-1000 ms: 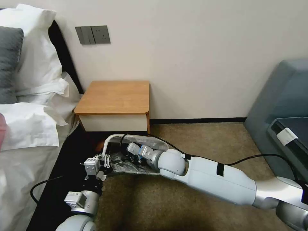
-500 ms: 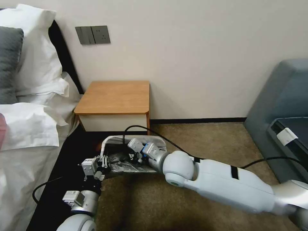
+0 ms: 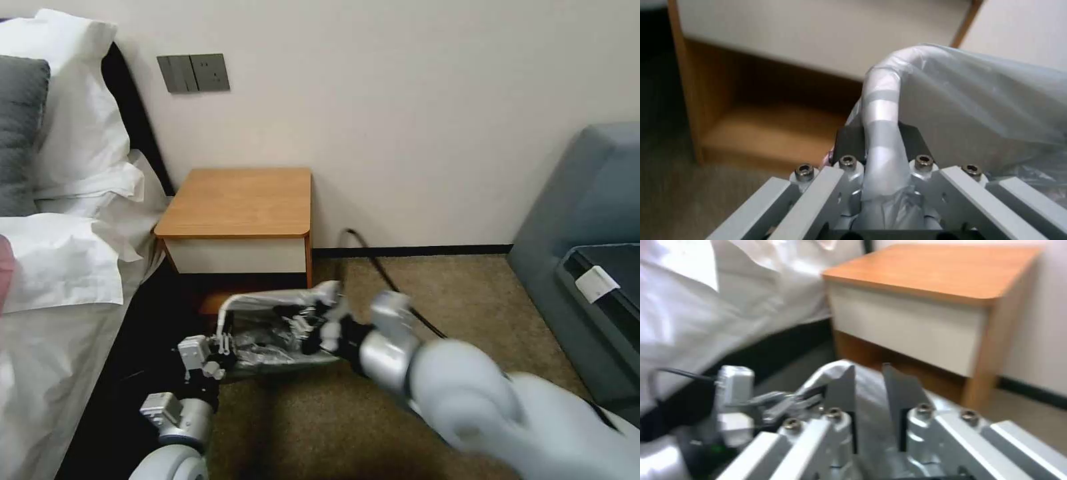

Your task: Pick up the garbage bag from the table and place it over the trash can.

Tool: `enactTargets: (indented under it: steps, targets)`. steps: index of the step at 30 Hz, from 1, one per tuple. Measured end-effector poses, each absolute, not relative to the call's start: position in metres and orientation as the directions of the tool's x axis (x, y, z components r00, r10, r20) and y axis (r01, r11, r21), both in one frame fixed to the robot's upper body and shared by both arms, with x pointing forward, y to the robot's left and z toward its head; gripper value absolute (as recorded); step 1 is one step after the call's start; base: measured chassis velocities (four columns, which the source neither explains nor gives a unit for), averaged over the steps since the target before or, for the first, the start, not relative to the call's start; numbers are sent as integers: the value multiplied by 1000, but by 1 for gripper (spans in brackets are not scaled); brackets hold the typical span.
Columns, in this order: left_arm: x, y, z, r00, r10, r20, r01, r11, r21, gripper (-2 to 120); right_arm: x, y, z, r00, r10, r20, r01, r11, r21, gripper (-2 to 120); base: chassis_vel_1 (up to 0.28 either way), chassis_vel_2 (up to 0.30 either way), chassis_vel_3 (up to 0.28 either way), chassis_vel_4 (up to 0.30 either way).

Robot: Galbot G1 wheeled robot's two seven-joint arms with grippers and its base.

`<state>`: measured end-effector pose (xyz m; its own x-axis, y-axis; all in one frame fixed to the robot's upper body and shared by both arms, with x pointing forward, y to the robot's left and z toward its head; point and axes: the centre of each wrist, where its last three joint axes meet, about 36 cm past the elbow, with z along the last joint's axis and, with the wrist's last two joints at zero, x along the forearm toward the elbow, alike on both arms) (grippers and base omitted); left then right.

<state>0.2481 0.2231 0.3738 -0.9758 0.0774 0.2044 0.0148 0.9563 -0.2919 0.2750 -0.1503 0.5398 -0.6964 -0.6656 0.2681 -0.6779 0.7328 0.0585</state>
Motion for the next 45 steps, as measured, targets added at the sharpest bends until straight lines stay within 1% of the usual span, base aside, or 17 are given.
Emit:
enactTargets:
  steps: [3,5,7,9,11,20,23,26,28,29,33,34,37,39,42,43,45]
  targets:
    - [237,209,372,-962,75,263,-14,947,-320,7,256,-154,523,-761,-619,193,-632,775,-8,35,0,0,0,0]
    - [236,207,373,-960,77,271,-16,946,-324,7,253,-154,520,-771,-610,185,-622,783,-10,37,0,0,0,0]
    - [226,196,372,-940,92,330,-30,937,-347,7,242,-151,499,-841,-528,113,-536,843,-51,50,0,0,0,0]
    - [225,194,371,-934,96,345,-34,936,-351,7,241,-150,493,-861,-501,89,-507,859,-70,53,0,0,0,0]
    - [222,191,371,-920,108,378,-36,934,-355,7,237,-152,479,-907,-421,19,-419,897,-142,63,0,0,0,0]
    - [224,179,358,-887,121,445,-59,927,-370,7,224,-154,462,-956,-293,-20,-286,945,-156,96,0,0,0,0]
    - [225,174,354,-880,119,460,-68,927,-369,7,226,-154,464,-959,-281,-26,-274,950,-148,100,0,0,0,0]
    - [226,172,351,-876,115,468,-71,930,-361,14,228,-155,466,-961,-276,-30,-269,952,-145,100,0,0,0,0]
    - [227,172,350,-876,111,469,-66,937,-344,24,230,-156,467,-962,-271,-32,-264,954,-146,100,0,0,0,0]
    - [227,172,350,-876,111,469,-66,937,-344,24,230,-156,467,-962,-271,-32,-264,954,-146,100,0,0,0,0]
    - [229,174,349,-879,102,466,-56,948,-314,43,231,-156,467,-965,-262,-25,-256,956,-140,100,0,0,0,0]
    - [229,174,349,-879,102,466,-56,948,-314,43,231,-156,467,-965,-262,-25,-256,956,-140,100,0,0,0,0]
    - [229,177,350,-881,93,465,-57,953,-298,57,231,-154,466,-966,-257,-19,-253,959,-129,100,0,0,0,0]
    - [229,178,351,-882,87,462,-57,955,-290,61,231,-153,466,-966,-257,-18,-253,959,-126,100,0,0,0,0]
    - [230,179,353,-892,77,445,-54,960,-274,76,229,-151,465,-966,-259,-15,-256,959,-121,100,0,0,0,0]
    - [230,179,353,-892,77,445,-54,960,-274,76,229,-151,465,-966,-259,-15,-256,959,-121,100,0,0,0,0]
    - [230,179,355,-907,67,415,-48,964,-262,86,225,-150,459,-964,-265,-13,-263,959,-105,100,0,0,0,0]
